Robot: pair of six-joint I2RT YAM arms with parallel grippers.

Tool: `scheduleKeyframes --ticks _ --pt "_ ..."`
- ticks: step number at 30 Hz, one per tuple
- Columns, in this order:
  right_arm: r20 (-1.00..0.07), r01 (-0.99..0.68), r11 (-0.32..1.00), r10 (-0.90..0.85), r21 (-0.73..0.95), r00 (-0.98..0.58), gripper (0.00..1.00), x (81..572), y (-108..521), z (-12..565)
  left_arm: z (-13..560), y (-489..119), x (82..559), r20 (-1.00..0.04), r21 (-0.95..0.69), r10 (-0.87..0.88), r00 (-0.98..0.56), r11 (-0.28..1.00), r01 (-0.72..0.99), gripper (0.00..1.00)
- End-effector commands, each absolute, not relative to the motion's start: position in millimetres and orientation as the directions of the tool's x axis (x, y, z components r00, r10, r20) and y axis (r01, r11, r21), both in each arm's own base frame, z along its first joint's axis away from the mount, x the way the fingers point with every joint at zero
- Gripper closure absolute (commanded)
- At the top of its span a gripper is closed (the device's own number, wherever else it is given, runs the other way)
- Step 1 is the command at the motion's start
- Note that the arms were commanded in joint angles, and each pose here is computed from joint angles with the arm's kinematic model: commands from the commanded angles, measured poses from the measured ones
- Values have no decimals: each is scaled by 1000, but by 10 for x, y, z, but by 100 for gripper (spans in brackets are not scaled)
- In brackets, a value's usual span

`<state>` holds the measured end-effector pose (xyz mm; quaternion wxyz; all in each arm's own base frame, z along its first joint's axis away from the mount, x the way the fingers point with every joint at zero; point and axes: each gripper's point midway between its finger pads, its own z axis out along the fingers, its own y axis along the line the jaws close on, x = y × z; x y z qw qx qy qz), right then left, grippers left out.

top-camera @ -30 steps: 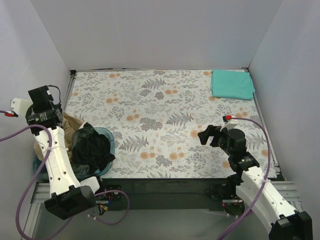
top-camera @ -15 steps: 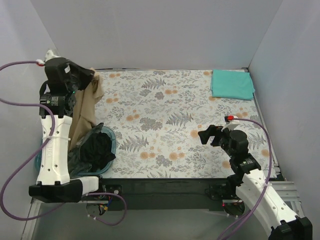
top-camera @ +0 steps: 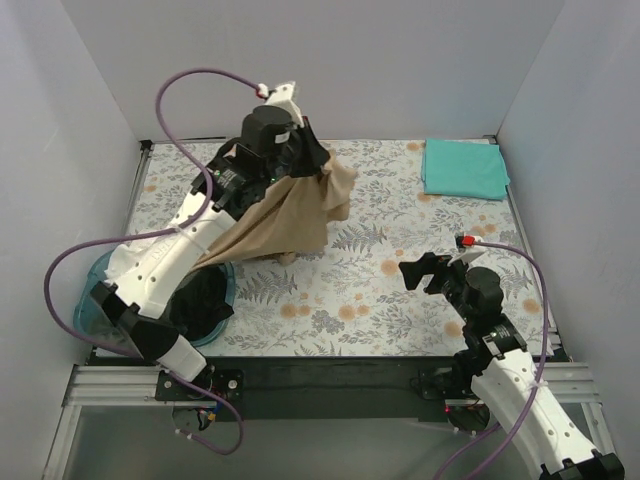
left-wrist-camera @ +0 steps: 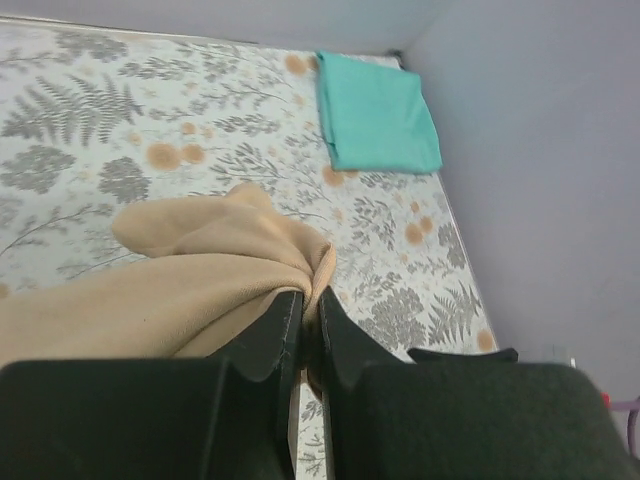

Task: Fold and stack the t-shirts
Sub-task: Move the tshirt to the center of the board, then flatten the tshirt out

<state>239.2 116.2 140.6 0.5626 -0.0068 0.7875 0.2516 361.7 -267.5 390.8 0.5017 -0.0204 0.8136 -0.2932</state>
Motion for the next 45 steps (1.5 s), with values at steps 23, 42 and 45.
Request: scheduleKeyframes --ticks 23,42,45 --pt "-904 -37 942 308 333 -295 2 2367 639 1362 2913 -2357 3015 -797 -500 -382 -467 852 157 98" --pt "-822 7 938 307 346 -480 2 2348 754 964 1367 -2052 2427 -419 -643 -468 -778 758 -110 8" --pt "-807 18 941 299 338 -509 2 2320 753 892 1286 -2254 2381 -433 -617 -410 -803 784 -68 8"
